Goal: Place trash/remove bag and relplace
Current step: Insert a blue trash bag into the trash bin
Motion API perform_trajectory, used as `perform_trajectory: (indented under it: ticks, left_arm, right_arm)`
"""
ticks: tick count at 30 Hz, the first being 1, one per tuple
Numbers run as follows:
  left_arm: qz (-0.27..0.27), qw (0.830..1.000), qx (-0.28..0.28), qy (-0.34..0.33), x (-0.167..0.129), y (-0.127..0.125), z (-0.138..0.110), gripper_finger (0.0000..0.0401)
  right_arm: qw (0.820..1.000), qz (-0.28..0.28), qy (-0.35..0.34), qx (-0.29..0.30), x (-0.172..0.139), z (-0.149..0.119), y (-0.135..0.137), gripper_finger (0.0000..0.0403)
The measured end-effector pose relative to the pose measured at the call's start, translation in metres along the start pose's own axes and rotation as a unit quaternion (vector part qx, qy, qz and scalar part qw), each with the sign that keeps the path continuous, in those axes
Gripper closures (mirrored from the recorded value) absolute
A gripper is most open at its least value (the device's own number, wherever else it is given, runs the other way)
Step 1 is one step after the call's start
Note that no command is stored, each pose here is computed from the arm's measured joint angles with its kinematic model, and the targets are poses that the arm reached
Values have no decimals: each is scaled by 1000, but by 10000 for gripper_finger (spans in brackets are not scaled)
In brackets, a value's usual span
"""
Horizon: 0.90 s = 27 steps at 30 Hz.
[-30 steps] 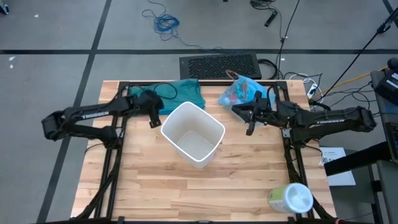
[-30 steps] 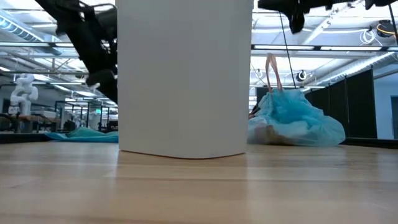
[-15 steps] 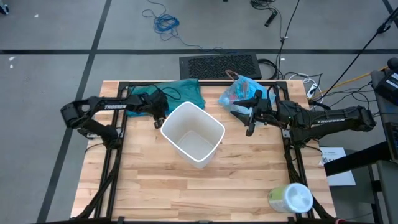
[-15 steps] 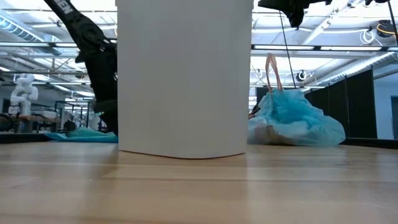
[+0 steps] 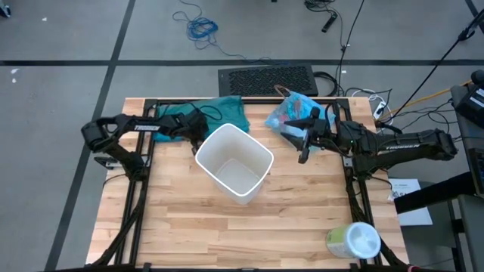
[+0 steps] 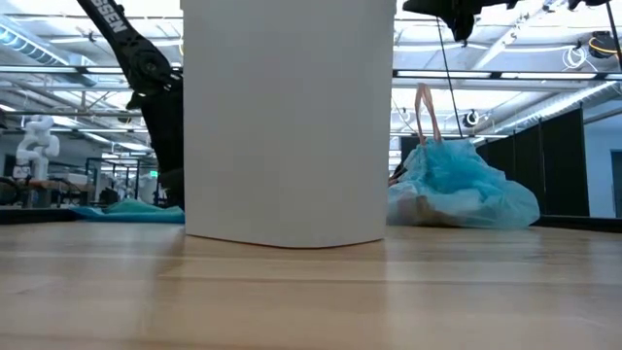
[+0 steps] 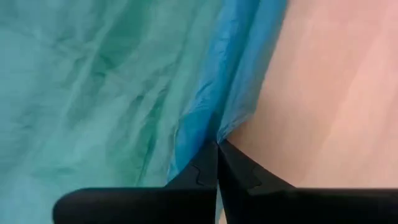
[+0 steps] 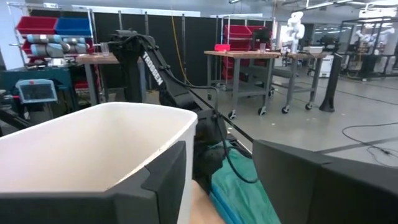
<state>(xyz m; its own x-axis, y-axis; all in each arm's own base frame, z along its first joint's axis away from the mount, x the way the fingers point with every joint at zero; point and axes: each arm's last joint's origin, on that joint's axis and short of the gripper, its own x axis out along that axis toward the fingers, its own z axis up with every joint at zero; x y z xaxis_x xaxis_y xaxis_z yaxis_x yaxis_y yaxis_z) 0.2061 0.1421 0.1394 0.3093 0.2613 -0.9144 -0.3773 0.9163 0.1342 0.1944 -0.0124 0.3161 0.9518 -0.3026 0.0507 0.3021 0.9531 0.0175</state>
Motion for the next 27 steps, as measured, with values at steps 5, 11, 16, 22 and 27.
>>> perform_trajectory:
  ticks: [5, 11, 16, 22, 27]
  left_arm:
    - [23, 999, -21, -44, -25, 6, 17, 399]
    - [52, 992, -46, -107, -79, 14, 35, 400]
    - [108, 981, -44, -155, -137, 20, 42, 400]
    - [148, 963, -35, -222, -218, 28, 54, 401]
    - [157, 947, -27, -279, -283, 30, 60, 401]
  right_arm:
    - [1000, -7, 0, 4, 1, 0, -3, 231]
    - [1000, -7, 0, 3, 1, 0, -3, 237]
    - [1000, -7, 0, 3, 1, 0, -3, 239]
    - [1000, -7, -1, 7, 1, 0, -3, 239]
    - [1000, -6, -2, 7, 1, 0, -3, 239]
